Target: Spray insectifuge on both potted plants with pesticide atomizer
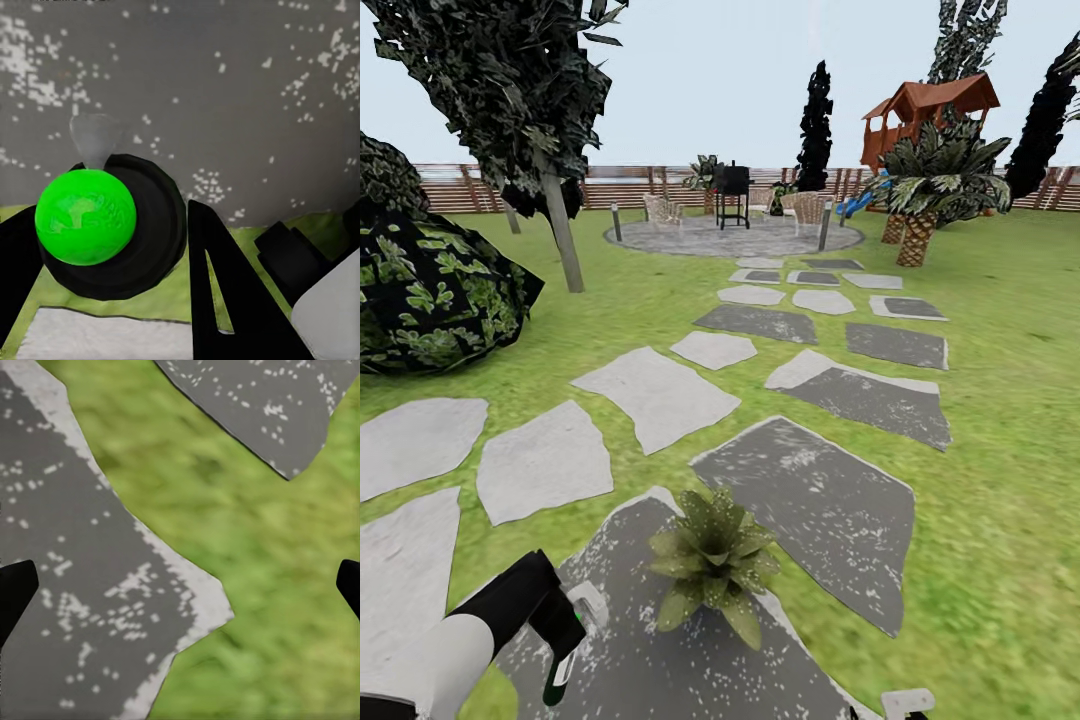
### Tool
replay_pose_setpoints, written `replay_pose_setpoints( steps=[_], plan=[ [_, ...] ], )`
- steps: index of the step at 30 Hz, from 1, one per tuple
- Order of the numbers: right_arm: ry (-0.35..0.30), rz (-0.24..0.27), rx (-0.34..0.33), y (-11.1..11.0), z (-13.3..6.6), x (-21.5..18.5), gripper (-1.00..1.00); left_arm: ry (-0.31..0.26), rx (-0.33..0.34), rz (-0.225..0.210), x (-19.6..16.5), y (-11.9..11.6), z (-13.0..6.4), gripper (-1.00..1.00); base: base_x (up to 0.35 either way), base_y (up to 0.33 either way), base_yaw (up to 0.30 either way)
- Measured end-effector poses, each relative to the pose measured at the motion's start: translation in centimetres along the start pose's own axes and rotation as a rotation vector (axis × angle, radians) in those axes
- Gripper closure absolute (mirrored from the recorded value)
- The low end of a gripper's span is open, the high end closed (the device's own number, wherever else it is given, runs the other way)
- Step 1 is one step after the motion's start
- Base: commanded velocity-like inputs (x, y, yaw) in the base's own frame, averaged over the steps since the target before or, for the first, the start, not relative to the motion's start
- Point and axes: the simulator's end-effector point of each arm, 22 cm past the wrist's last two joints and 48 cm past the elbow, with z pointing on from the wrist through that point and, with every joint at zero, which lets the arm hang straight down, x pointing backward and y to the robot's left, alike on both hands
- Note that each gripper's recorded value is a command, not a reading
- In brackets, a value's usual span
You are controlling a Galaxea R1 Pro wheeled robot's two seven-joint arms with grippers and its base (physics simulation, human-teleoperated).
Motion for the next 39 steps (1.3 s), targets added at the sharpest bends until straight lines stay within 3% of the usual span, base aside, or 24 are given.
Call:
replay_pose_setpoints(
  steps=[7,13,18,29,39],
  plan=[
    [-0.001,0.002,0.001,0.0,0.0,-0.1,-1.0,-0.029,-0.013,0.017,-1.1,0.4,-0.7,1.0,0.0,0.0,-0.001],
    [-0.001,0.002,0.0,0.0,0.0,-0.1,-1.0,-0.057,0.06,0.041,-2.9,-0.8,-2.2,1.0,0.0,0.0,-0.227],
    [-0.001,0.002,0.0,0.0,0.0,-0.1,-1.0,-0.055,0.065,0.04,-2.9,-0.9,-2.2,1.0,0.013,0.025,-0.287],
    [-0.001,0.002,-0.001,0.1,0.0,0.0,-1.0,-0.049,0.067,0.042,-2.7,-1.1,-2.1,1.0,-0.03,0.283,-0.276],
    [-0.001,0.002,-0.001,0.1,0.0,-0.1,-1.0,-0.046,0.068,0.043,-2.6,-1.2,-2.0,1.0,-0.035,0.222,-0.04]
  ],
)
